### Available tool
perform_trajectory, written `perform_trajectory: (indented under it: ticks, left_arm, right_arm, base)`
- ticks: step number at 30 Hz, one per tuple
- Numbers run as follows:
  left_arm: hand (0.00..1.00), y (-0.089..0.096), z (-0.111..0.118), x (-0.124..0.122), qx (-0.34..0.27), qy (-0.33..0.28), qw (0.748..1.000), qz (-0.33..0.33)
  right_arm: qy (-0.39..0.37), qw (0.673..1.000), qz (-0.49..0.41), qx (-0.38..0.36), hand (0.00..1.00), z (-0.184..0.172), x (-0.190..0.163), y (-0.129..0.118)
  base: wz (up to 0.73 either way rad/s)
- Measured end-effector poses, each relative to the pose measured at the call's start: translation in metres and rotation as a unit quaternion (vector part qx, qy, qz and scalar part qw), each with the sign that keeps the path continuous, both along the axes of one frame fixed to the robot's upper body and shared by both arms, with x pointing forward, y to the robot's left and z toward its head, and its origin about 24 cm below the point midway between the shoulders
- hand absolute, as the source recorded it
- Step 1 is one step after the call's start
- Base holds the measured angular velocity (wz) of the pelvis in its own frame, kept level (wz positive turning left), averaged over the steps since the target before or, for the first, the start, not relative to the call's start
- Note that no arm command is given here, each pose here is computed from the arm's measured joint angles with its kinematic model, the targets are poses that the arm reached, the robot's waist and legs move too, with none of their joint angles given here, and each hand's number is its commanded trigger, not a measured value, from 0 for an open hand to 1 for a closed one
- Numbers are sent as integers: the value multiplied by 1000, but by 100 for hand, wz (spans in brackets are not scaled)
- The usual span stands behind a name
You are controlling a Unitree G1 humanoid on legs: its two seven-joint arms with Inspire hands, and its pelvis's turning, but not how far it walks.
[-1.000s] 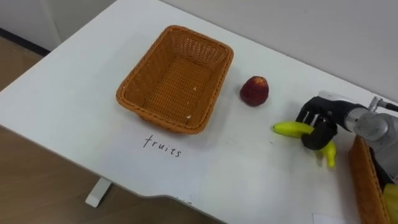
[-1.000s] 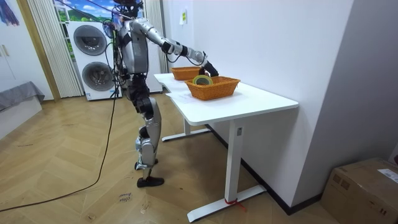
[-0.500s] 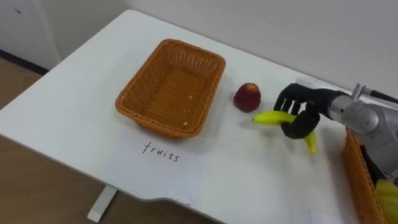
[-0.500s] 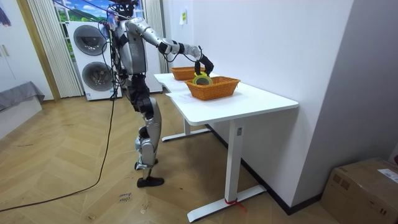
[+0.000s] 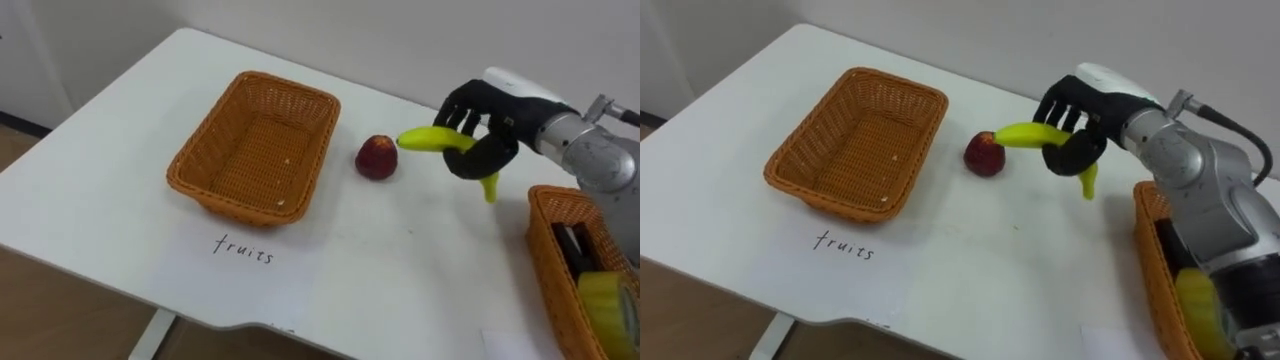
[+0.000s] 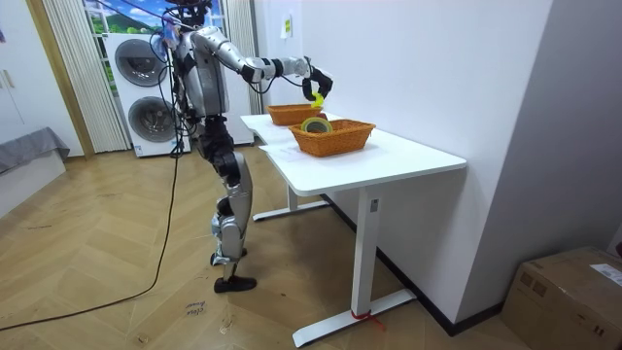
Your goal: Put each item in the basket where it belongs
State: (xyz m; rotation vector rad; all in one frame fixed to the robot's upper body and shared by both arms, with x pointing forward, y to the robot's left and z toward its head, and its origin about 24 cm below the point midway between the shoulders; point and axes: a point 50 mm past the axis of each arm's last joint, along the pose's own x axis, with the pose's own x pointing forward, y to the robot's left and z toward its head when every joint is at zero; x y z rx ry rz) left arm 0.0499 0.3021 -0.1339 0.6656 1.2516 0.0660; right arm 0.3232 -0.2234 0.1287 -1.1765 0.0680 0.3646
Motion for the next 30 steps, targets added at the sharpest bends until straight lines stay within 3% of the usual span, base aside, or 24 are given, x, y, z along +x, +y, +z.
perform_trajectory:
  ticks: [30]
  left_arm:
    - [0, -8, -5, -18, -2, 18, 1000, 13]
  right_arm:
    - [-107, 993, 15, 45, 100, 21, -2, 24]
  base:
    - [4]
